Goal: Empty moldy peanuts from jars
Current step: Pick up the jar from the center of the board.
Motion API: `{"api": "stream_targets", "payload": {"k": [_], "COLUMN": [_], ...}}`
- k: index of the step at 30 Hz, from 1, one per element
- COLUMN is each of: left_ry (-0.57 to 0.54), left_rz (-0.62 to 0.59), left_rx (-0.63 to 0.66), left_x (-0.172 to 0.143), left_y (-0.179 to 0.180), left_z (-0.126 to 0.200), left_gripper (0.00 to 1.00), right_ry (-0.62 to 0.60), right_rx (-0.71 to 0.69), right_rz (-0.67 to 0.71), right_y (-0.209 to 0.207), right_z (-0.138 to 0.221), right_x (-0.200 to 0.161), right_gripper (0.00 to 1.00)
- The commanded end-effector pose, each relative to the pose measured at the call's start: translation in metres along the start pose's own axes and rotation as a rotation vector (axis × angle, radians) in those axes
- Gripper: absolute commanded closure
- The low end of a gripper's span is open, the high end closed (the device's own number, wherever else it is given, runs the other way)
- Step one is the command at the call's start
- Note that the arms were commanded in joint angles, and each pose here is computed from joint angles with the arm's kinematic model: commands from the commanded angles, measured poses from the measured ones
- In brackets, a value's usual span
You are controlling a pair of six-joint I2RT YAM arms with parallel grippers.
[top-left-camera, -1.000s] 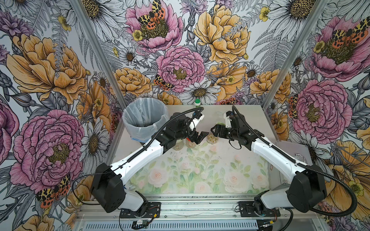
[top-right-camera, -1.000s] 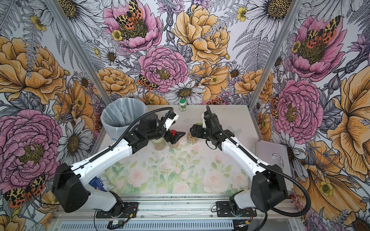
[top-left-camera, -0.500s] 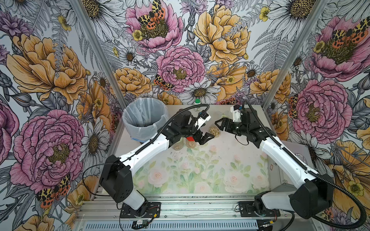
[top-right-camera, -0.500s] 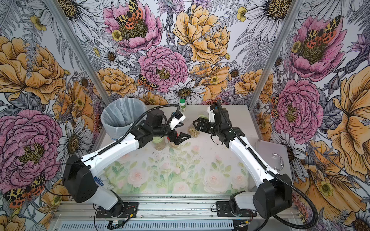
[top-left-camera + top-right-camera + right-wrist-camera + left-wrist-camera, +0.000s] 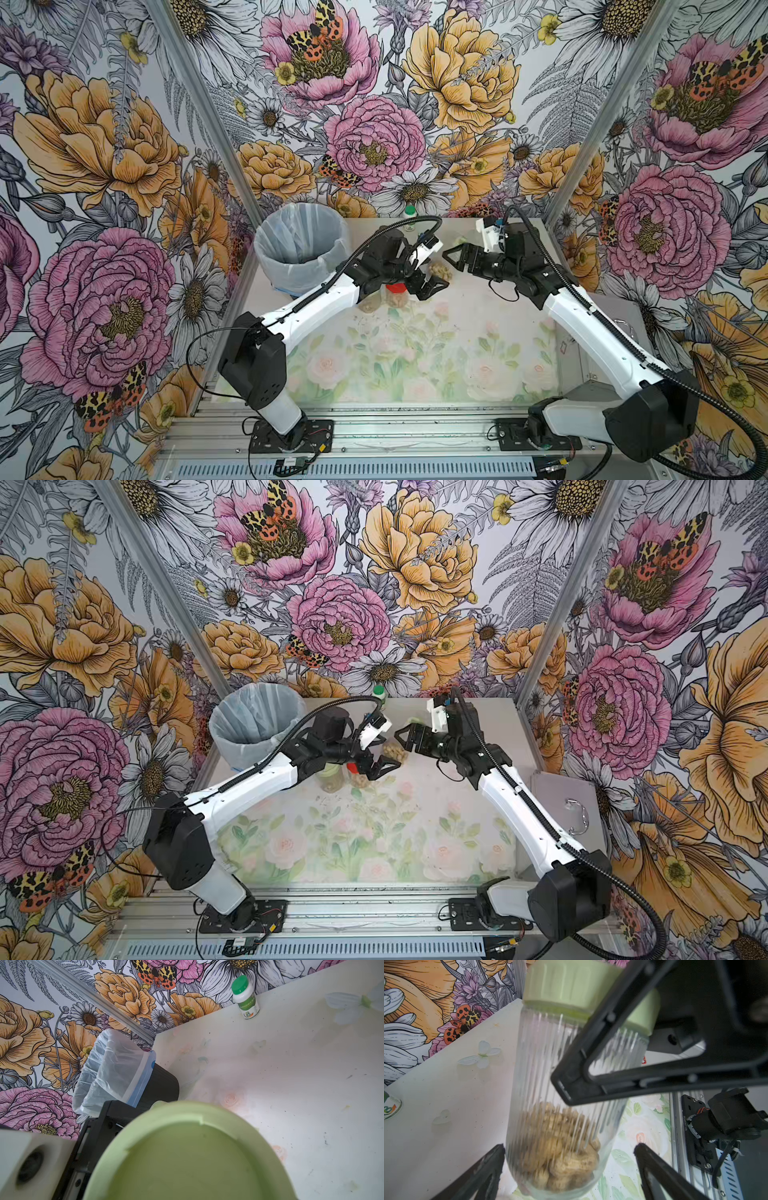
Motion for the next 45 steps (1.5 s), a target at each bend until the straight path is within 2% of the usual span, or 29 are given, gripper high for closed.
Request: {"api": "stream_targets", "payload": {"k": [1,12,19,25,37,42,45], "left_ry": [-0.033,-0.104,-0.102,-0.054,-0.042,-0.027,-0.025], "left_rz": [-0.030,-0.028,-0.020,-0.019,-0.009,-0.013,-0.011], "left_rx": [0.000,-0.010,-0.044,-0.059,-0.042,-0.057,-0.055], "left_x": [0.014,0.023,0.024,0.020,0.021,0.020,0.021], "left_y": [0.001,0.009,0.006,0.001,0.004,0.001,0.002], "left_z": [-0.001,-0.005,-0.011,-0.019,-0.024,-0.027,-0.027], "left_gripper": [0.01,0.01,0.01,0.01,0.01,0.09,0.19], "right_ry": [-0.112,-0.117,-0.123,-0.120,-0.123,-0.111,-0.107], "right_rx": [0.101,0.128,0.154,0.164,0.164,0.167,0.168], "right_rz": [0.055,0.042,0.055,0.063,0.069,0.065,0.063], "right_y": [0.033,0.035,0.043,0.043,0.043,0.041,0.041], "right_z": [0.023,0.023,0.029,0.028,0.030,0.028,0.027], "right_x": [0.031,0.030,0.032,0.031,0.028,0.025,0.024], "right_gripper": [0.47,0.48,0.48,0.49,0.49,0.49,0.49]}}
Point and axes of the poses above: each gripper's point midway between its finger pads, its own z axis back along the fingers, its own y axis along the line the jaws close on, x = y × z, the point moved 3 cm from there along z, back along the fingers, and after that the axes turned 6 degrees about z, right-handed, at the moved point
